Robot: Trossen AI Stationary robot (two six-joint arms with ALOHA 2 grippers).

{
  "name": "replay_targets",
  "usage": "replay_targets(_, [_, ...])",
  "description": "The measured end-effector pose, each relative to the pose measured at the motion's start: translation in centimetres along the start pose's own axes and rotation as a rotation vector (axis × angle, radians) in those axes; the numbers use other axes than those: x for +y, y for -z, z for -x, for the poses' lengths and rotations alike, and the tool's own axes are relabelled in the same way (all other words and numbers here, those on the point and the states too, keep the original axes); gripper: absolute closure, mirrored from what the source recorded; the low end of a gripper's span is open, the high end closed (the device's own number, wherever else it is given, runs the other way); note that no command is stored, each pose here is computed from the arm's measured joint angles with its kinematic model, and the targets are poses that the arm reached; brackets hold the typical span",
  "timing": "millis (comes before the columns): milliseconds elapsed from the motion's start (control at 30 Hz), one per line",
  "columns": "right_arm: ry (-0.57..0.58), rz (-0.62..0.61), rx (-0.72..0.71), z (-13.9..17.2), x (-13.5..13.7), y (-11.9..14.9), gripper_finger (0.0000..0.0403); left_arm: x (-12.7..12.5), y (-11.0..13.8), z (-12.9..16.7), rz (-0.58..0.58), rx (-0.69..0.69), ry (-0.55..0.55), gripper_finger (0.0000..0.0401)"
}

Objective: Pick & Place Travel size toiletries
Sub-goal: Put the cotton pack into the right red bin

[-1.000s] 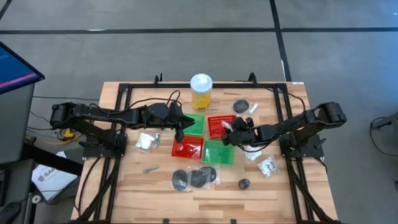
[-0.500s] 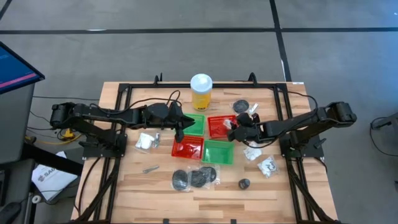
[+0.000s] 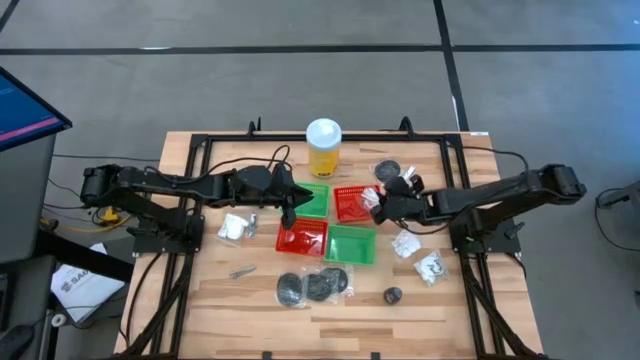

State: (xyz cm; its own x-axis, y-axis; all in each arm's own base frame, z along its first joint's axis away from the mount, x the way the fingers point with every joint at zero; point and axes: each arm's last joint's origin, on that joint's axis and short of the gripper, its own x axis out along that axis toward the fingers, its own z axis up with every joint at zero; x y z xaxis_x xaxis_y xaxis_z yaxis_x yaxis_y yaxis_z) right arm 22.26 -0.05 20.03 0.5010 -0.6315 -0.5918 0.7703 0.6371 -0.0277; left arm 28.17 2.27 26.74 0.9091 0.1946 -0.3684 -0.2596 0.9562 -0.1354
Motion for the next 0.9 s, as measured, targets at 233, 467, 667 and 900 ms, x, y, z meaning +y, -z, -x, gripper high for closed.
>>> replay_targets(233, [-0.141,0.083,0.153,1.9,-0.6,0.7,0.0261,0.0,0.0,0.0,0.000,0.000,0.000,0.0343])
replay_targets(467, [-0.236,0.163,0.245,3.8,-0.8,1.7,0.0239,0.0,0.0,0.0,0.000,0.000,0.000,0.0343])
replay_targets(667, [-0.314,0.238,0.322,5.0,-0.5,2.8,0.0224,0.0,0.0,0.0,0.000,0.000,0.000,0.0343])
replay_targets(900, [-0.372,0.335,0.416,5.3,0.6,4.4,0.0217,0.0,0.0,0.0,0.000,0.000,0.000,0.0343])
